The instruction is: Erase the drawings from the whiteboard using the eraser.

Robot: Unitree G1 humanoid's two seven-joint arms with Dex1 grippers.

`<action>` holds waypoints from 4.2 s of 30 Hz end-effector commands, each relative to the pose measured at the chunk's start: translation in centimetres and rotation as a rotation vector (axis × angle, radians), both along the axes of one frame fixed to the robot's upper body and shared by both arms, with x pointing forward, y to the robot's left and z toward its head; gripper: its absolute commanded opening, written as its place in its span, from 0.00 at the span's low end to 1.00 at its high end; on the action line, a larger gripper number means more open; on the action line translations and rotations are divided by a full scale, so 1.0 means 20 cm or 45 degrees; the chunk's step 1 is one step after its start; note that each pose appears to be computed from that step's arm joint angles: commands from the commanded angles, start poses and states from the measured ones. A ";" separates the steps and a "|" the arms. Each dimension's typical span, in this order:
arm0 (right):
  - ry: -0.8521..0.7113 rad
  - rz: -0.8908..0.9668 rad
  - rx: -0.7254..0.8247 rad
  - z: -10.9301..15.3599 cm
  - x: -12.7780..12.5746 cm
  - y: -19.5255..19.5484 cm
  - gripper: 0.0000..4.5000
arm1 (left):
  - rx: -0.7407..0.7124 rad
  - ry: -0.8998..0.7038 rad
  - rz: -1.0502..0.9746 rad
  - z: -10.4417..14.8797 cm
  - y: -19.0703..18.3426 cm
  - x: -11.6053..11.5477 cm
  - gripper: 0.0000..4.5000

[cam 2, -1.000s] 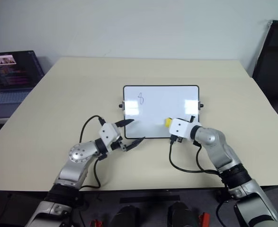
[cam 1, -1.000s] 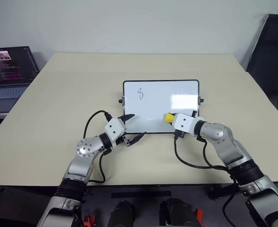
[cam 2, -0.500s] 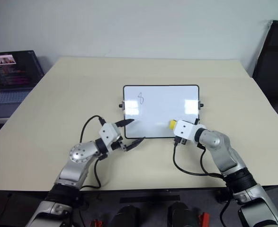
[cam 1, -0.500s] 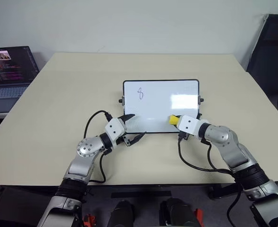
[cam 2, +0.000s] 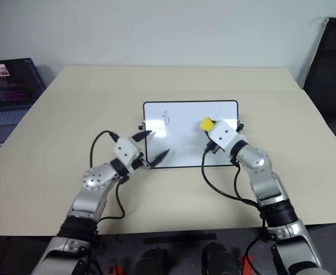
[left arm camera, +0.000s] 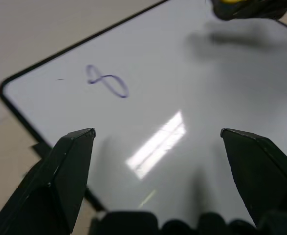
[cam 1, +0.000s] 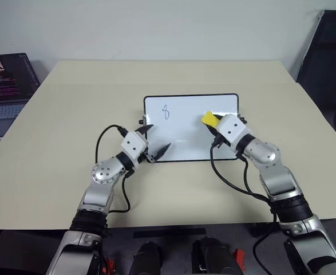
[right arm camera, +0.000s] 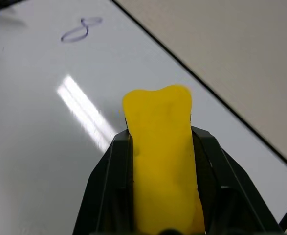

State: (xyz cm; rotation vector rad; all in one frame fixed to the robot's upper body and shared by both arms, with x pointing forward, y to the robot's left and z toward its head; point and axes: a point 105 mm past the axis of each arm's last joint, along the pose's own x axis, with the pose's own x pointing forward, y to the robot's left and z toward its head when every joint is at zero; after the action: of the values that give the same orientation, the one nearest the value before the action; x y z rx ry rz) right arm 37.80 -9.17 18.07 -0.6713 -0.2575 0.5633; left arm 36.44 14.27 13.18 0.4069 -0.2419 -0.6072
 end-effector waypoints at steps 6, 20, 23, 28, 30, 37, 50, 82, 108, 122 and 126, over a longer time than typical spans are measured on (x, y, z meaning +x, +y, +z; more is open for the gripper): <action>-0.113 0.112 0.116 0.16 0.04 0.23 0.27 | -0.030 -0.022 0.079 0.02 0.03 0.01 1.00; -0.114 0.232 0.125 0.26 0.17 0.57 0.27 | -0.001 -0.009 0.098 -0.01 0.06 0.01 1.00; -0.105 0.237 0.115 0.24 0.18 0.58 0.27 | 0.003 -0.011 0.096 -0.01 0.07 0.00 1.00; -0.071 0.233 0.101 0.21 0.19 0.58 0.27 | 0.007 -0.019 0.098 0.01 0.08 0.00 1.00; -0.054 0.232 0.101 0.20 0.19 0.58 0.27 | 0.009 -0.020 0.097 0.01 0.08 0.00 1.00; 0.091 0.260 0.072 0.12 0.19 0.59 0.27 | 0.015 -0.030 0.098 0.02 0.09 0.01 1.00; 0.246 0.160 0.153 0.13 0.30 0.51 0.27 | 0.014 -0.022 0.127 0.03 0.11 0.01 1.00; 0.412 0.208 0.058 -0.06 0.23 0.47 0.27 | 0.013 -0.041 0.138 0.07 0.11 0.01 1.00; 0.560 0.225 -0.186 -0.21 0.20 0.35 0.27 | -0.001 -0.034 0.133 0.06 0.10 0.01 1.00; 0.375 0.182 -0.122 0.01 0.30 0.48 0.27 | 0.012 -0.036 0.135 0.06 0.11 0.01 1.00; 0.317 0.183 -0.105 0.06 0.31 0.54 0.27 | 0.013 -0.034 0.132 0.06 0.11 0.01 1.00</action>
State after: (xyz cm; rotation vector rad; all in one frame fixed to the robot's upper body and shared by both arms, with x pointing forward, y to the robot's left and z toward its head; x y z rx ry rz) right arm 43.69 1.65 18.63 -0.6592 -0.0316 0.8219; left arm 36.66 16.38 13.05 0.4197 -0.1947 -0.5084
